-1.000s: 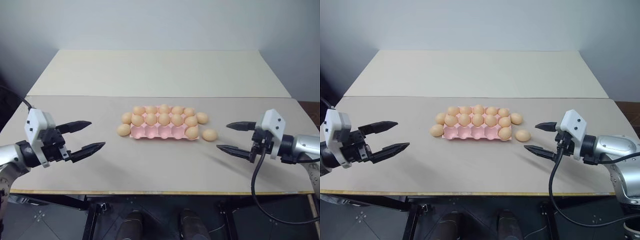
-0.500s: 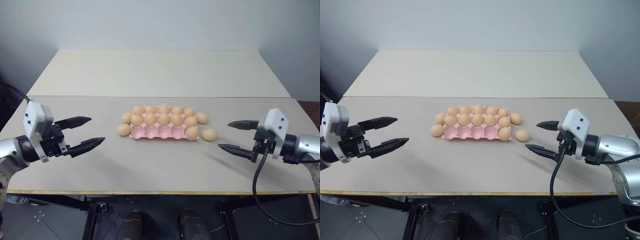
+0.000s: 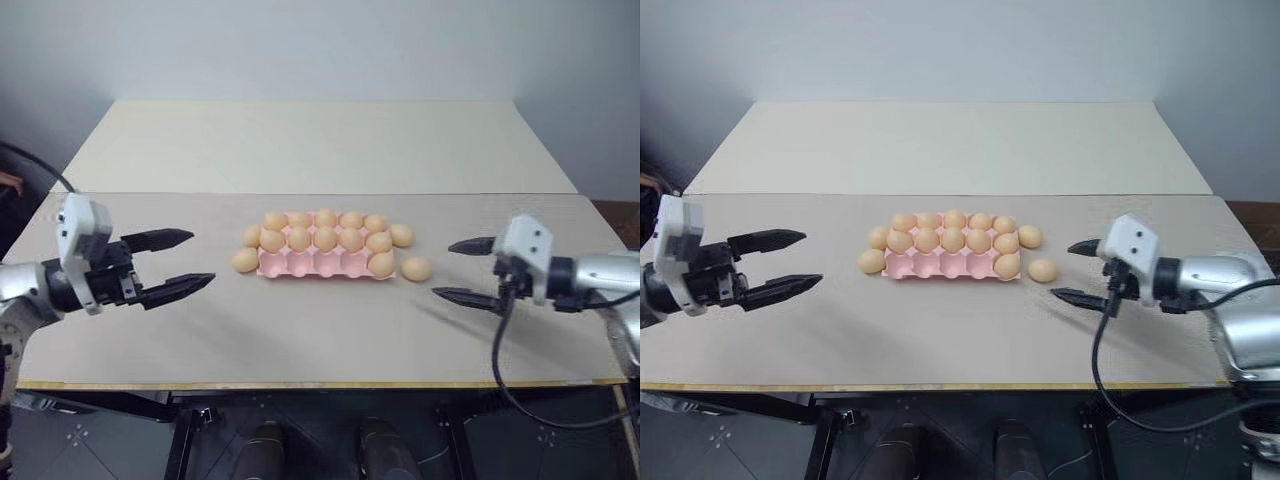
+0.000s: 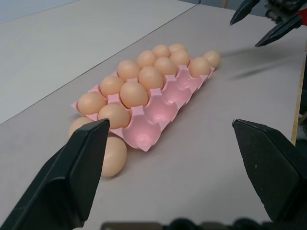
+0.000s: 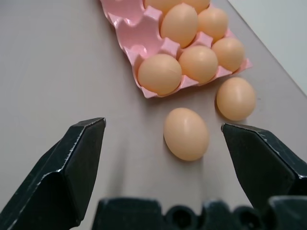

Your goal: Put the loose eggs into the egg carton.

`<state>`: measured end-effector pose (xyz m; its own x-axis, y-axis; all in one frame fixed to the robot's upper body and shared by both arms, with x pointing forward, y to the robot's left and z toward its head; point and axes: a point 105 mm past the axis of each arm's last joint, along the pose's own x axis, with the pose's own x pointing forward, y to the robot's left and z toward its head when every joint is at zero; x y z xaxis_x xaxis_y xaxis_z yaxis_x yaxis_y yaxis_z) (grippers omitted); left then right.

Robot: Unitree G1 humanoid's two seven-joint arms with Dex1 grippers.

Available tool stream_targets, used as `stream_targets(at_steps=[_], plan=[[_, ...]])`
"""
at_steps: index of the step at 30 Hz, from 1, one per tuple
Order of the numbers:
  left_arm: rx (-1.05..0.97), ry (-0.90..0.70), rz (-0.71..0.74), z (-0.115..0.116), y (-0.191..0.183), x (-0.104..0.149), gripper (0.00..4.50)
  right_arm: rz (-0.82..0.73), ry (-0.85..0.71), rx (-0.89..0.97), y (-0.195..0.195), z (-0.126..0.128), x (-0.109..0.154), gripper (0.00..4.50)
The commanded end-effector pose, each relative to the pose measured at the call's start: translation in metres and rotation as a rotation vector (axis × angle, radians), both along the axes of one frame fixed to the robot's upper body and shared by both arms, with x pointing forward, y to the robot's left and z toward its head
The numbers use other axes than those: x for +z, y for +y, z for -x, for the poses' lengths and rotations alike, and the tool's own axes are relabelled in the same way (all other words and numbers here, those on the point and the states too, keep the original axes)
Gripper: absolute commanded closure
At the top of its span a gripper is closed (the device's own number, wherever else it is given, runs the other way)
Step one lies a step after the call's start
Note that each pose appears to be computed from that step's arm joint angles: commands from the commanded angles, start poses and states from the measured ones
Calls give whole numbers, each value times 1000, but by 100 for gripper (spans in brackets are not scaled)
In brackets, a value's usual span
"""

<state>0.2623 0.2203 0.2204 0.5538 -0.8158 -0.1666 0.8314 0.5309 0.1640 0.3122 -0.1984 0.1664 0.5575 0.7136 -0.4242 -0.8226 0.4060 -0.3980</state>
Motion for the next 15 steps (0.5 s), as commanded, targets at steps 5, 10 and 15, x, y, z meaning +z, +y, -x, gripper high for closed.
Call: stream_targets(at_steps=[5, 10, 15], plan=[[-28, -50, -1, -1, -4, 7, 3, 129, -76, -46, 0, -43, -17, 0], [-29, -53, -1, 0, -3, 8, 1, 98, -44, 4, 9, -49, -22, 18], [-27, -56, -2, 1, -3, 9, 0, 94, -52, 12, 10, -50, -24, 152]])
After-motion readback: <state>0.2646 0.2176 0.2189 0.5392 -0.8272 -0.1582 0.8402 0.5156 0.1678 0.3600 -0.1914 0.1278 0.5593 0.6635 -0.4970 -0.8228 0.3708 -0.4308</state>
